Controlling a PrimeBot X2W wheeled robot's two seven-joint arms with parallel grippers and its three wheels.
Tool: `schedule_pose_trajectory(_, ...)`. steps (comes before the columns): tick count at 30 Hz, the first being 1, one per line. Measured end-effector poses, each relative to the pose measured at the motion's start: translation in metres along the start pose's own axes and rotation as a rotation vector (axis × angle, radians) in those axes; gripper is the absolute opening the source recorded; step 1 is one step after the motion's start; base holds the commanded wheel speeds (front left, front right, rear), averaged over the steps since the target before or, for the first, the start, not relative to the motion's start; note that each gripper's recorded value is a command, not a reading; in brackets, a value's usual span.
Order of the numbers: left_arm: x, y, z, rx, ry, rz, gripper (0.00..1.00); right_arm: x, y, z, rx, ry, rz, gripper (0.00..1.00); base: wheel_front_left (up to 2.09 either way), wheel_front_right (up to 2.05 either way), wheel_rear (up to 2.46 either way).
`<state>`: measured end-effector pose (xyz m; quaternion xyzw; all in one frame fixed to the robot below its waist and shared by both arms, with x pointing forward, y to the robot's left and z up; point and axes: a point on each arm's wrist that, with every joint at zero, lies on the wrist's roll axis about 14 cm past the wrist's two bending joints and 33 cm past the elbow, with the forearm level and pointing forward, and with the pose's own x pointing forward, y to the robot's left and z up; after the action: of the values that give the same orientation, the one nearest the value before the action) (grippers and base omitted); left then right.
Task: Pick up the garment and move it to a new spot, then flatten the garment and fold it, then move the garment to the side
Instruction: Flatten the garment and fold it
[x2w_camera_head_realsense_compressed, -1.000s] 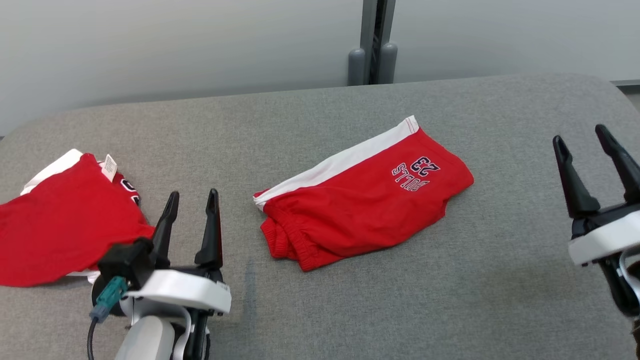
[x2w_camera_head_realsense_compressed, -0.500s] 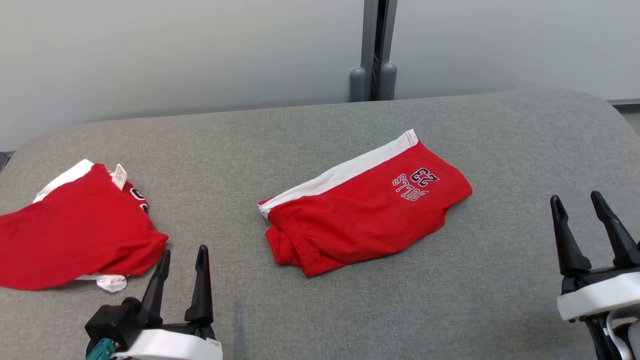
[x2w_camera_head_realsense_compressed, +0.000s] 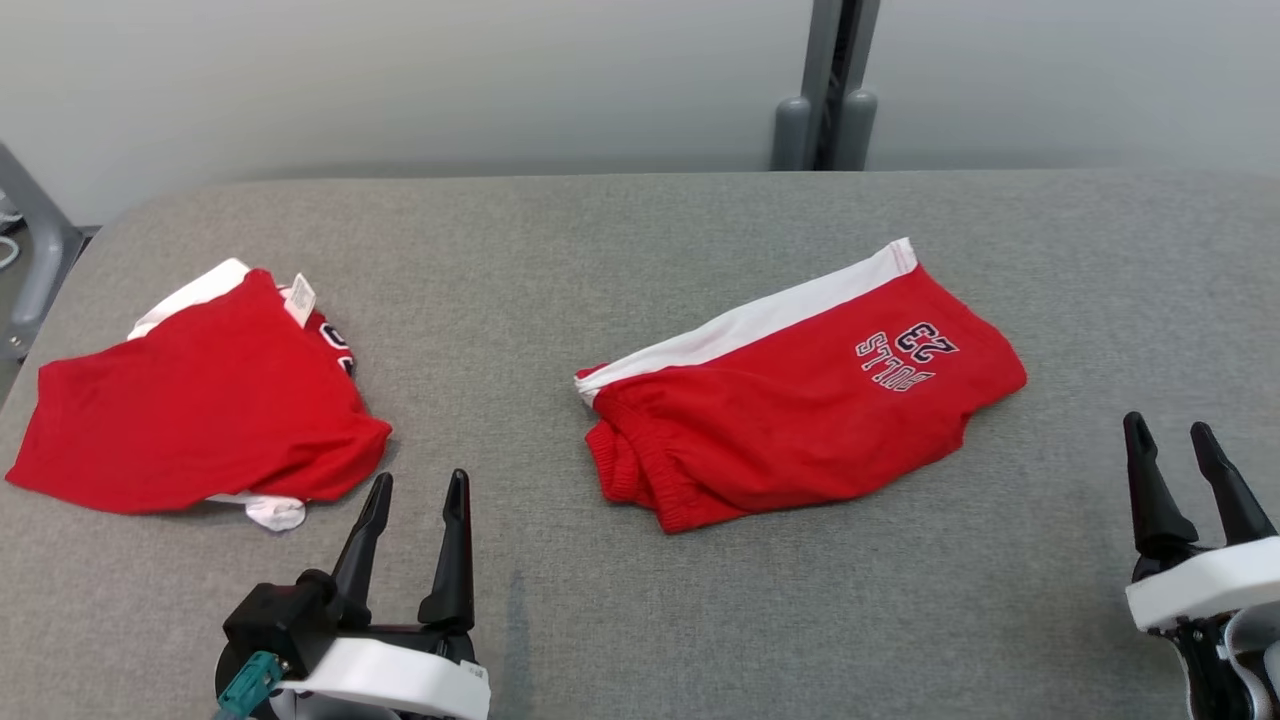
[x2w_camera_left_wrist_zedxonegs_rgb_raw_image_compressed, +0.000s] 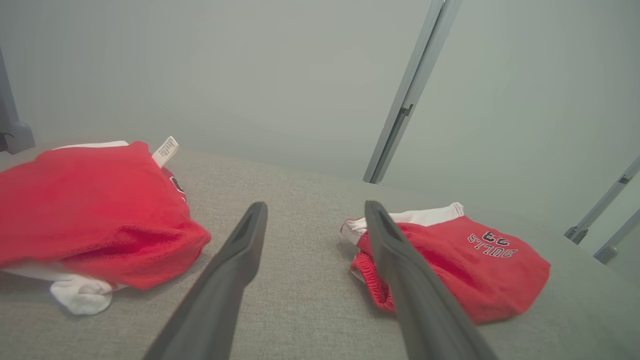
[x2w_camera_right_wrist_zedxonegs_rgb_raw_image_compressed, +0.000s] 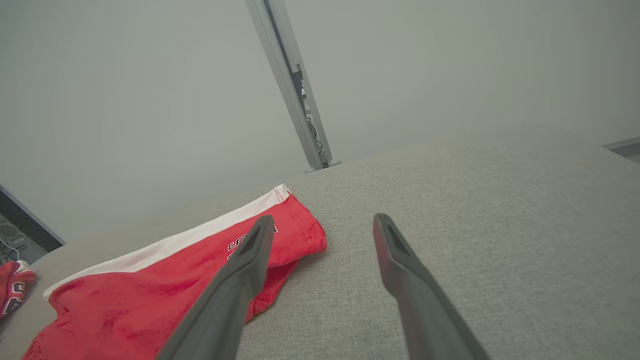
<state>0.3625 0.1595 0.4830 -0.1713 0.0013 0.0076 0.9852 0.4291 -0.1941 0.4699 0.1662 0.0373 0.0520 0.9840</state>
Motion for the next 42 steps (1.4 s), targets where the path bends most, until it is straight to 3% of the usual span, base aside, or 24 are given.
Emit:
schedule_pose_trajectory(6, -0.003, 0.028, 0.002, 0.034, -0.002, 0.097, 1.00, 0.035, 0.003, -0.028, 0.276, 0.112, -0.047, 1.00, 0.00, 0.00, 0.00)
schedule_pose_trajectory(17, -0.015, 0.063, 0.010, 0.062, -0.013, 0.210, 1.00, 0.075, 0.021, -0.079, 0.544, 0.342, -0.054, 1.00, 0.00, 0.00, 0.00)
schedule_pose_trajectory(30, -0.015, 0.061, -0.002, 0.056, 0.025, 0.226, 1.00, 0.107, 0.018, -0.111, 0.514, 0.481, -0.078, 1.00, 0.00, 0.00, 0.00)
schedule_pose_trajectory(39, -0.012, 0.067, 0.001, 0.067, 0.021, 0.251, 1.00, 0.124, 0.031, -0.118, 0.480, 0.544, -0.037, 1.00, 0.00, 0.00, 0.00)
schedule_pose_trajectory(41, -0.011, 0.068, 0.001, 0.067, 0.020, 0.254, 1.00, 0.126, 0.036, -0.119, 0.468, 0.555, -0.020, 0.46, 0.00, 0.00, 0.00)
schedule_pose_trajectory(42, -0.011, 0.068, 0.000, 0.063, 0.020, 0.255, 1.00, 0.127, 0.039, -0.119, 0.463, 0.557, -0.011, 0.12, 0.00, 0.00, 0.00)
